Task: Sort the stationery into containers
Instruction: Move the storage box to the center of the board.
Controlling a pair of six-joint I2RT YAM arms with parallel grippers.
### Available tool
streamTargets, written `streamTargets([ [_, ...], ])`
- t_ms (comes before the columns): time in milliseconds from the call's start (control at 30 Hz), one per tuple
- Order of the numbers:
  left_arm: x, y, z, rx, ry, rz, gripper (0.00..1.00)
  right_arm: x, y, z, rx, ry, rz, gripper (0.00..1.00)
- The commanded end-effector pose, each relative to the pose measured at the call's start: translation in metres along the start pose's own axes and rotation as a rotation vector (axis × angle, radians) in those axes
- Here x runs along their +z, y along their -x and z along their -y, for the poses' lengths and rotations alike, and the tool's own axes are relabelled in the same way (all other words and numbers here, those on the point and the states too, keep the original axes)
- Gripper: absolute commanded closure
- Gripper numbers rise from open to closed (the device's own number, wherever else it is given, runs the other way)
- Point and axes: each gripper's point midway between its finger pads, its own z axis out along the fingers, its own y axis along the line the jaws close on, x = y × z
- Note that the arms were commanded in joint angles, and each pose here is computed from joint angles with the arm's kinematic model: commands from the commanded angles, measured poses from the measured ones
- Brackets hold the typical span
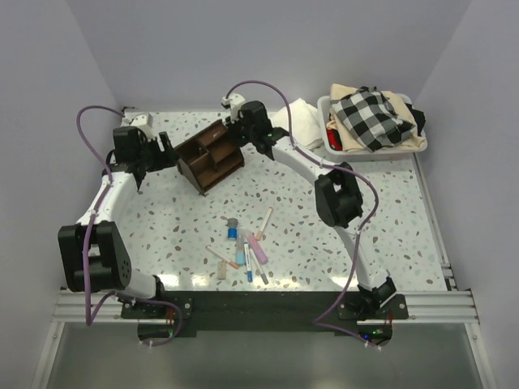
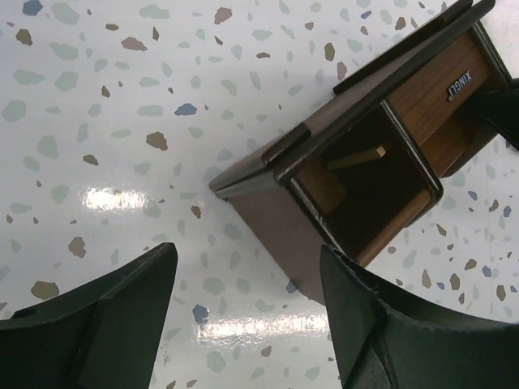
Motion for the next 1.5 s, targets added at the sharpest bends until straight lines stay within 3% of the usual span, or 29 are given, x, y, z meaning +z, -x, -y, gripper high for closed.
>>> streamTargets([
  [0,-0.009,0.043,0.028,0.105,-0.093,0.114,0.23,-0.049,0.031,0.066,0.261,-0.362,0.068,1.0],
  [167,-0.012,0.048,0.041,0.174,-0.092,0.137,0.23,-0.086,0.04,0.085,0.344,-0.513,0.091,1.0],
  [467,-0.01,0.041,0.049,0.185,-0.109,0.147,0.23,-0.136,0.024,0.094,0.303,-0.616,0.04,1.0],
  [833,-0.009,0.035,0.057,0.184,-0.134,0.143,0.22,-0.16,-0.014,0.121,0.269,-0.703,-0.03,1.0],
  [1167,-0.006,0.027,0.067,0.198,-0.146,0.129,0.22,-0.172,-0.044,0.151,0.352,-0.748,-0.078,1.0],
  [1267,-0.006,0.025,0.067,0.199,-0.146,0.121,0.21,-0.166,-0.047,0.137,0.35,-0.661,-0.097,0.75],
  [1300,-0.006,0.023,0.067,0.198,-0.145,0.116,0.2,-0.164,-0.051,0.132,0.348,-0.637,-0.108,0.54],
  [1400,-0.008,0.021,0.066,0.206,-0.143,0.11,0.19,-0.163,-0.054,0.114,0.335,-0.531,-0.132,0.29],
  [1467,-0.012,0.022,0.066,0.22,-0.142,0.109,0.12,-0.168,-0.058,0.104,0.323,-0.475,-0.165,0.22],
])
